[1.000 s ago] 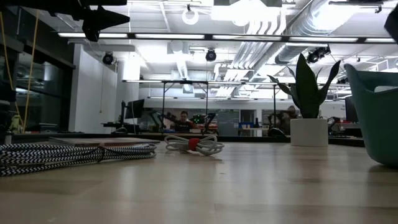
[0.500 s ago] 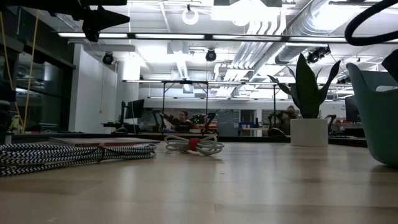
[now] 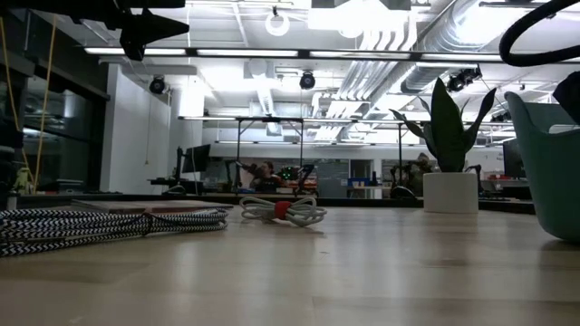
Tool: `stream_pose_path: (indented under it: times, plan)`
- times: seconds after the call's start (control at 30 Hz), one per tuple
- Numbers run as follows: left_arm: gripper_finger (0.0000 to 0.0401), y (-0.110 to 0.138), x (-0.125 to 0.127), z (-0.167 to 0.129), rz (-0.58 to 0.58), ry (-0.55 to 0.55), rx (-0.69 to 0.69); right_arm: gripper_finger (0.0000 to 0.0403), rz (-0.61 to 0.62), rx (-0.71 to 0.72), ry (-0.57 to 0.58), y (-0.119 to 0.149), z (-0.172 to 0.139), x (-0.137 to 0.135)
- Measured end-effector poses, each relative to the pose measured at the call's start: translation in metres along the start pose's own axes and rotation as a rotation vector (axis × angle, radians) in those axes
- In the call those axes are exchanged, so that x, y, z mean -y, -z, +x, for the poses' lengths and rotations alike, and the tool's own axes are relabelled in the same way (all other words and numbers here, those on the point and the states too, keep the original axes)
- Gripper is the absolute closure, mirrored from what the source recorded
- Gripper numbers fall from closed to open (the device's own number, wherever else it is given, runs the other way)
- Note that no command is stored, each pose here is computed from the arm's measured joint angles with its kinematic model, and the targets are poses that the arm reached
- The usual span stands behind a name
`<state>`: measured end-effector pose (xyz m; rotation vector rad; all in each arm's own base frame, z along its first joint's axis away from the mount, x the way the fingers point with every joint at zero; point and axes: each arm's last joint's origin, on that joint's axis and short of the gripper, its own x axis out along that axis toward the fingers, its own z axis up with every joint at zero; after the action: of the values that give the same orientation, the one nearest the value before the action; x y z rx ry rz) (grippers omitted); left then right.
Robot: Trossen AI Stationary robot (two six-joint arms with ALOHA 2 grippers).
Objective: Pick and place USB-C Cables
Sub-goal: Put the black green USB cable into the bin, then put the black white USB cable into the bin
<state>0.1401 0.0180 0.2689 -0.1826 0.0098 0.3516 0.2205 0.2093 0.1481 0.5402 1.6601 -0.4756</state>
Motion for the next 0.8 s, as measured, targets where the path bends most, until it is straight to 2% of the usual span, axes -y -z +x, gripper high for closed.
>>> stream_pose_path:
  times: [0.43, 0.8]
  plan:
    - [0.019, -0.0001, 0.0, 0.0, -0.001, 0.0, 0.001, 0.0311, -0.042, -0.042, -0.007, 0.0012, 0.0003, 0.0]
    - [0.019, -0.0002, 0.0, 0.0, -0.002, 0.0, 0.002, 0.0165, -0.081, -0.071, -0.017, 0.002, 0.0001, -0.0005]
